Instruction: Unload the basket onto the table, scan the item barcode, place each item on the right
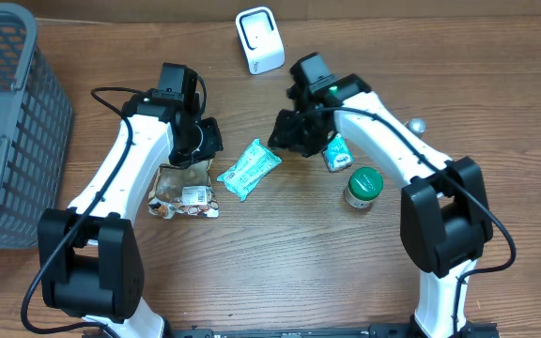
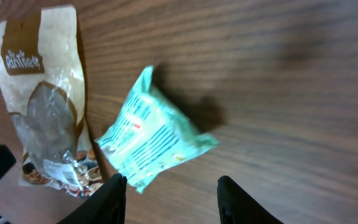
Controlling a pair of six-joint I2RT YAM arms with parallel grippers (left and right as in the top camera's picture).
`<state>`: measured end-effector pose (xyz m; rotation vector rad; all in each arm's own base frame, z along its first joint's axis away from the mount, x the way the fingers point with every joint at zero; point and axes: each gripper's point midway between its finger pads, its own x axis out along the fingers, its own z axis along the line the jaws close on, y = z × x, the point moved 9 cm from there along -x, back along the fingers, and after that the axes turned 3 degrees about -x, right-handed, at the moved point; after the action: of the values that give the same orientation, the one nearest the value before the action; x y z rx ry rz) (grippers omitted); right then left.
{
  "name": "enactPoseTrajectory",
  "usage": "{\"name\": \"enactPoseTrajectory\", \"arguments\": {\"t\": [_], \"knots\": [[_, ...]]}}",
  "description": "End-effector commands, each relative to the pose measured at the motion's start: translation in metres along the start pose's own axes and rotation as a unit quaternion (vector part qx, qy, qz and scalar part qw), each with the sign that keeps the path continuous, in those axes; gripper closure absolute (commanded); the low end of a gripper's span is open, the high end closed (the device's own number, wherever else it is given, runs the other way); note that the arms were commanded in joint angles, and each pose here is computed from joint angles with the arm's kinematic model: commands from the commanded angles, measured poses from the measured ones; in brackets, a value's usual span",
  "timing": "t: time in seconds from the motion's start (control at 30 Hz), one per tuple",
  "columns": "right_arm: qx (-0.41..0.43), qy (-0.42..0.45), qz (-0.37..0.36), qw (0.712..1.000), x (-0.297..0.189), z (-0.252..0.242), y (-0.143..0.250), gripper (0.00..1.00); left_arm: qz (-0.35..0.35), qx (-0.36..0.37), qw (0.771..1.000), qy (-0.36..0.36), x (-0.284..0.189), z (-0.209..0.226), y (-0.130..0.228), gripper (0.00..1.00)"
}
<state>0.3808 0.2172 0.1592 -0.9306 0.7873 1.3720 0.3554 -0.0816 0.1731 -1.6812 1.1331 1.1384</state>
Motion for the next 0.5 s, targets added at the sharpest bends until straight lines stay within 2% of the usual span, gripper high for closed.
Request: {"name": "enactPoseTrajectory", "arguments": {"t": [0.0,0.27,0.47], "knots": [[-0.034,-0.003,0.001,0.999,0.005,0.002,0.001,0.56,0.025,0.026,0.999,0.013,0.008,-0.009,0.009,0.95],[-0.068,-0.04,0.0,0.997,0.023,0.005,-0.003,0.55,0.065,0.042,0.997,-0.008,0.04,-0.015,0.018,0.94],[-0.088,-0.038,0.003,0.995,0.028,0.0,-0.004,0.5,0.108,0.033,0.993,-0.021,0.078,-0.008,0.02,0.96]]}}
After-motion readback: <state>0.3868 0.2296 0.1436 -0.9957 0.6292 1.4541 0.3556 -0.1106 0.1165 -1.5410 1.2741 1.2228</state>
